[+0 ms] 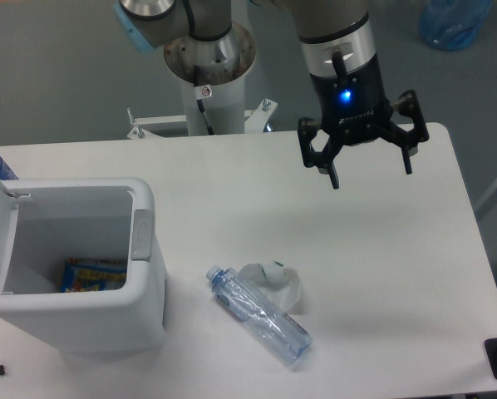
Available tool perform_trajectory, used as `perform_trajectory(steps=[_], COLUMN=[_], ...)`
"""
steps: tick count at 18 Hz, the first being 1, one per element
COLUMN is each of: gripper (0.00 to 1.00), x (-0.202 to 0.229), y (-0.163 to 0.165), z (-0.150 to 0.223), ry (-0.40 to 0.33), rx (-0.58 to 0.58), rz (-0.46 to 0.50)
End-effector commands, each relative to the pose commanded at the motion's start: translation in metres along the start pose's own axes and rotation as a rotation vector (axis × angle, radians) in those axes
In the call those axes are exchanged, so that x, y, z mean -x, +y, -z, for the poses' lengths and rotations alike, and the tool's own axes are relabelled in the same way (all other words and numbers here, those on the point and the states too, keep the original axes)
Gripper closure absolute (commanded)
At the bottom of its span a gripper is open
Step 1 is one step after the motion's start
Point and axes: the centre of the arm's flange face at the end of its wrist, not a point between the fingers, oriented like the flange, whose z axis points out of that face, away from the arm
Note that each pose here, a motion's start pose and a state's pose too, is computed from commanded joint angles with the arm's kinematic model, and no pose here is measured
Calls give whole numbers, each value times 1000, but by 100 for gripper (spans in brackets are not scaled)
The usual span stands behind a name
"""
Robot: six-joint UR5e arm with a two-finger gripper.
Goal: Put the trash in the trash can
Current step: 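Move the open gripper down toward the crumpled clear plastic bag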
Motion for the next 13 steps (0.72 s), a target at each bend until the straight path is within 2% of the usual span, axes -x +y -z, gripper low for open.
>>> perform_trajectory(steps=[10,13], gripper=[0,0], x=[3,0], y=[1,2], z=[-7,-19], ry=[5,18], rx=[-3,12], rz=[16,16])
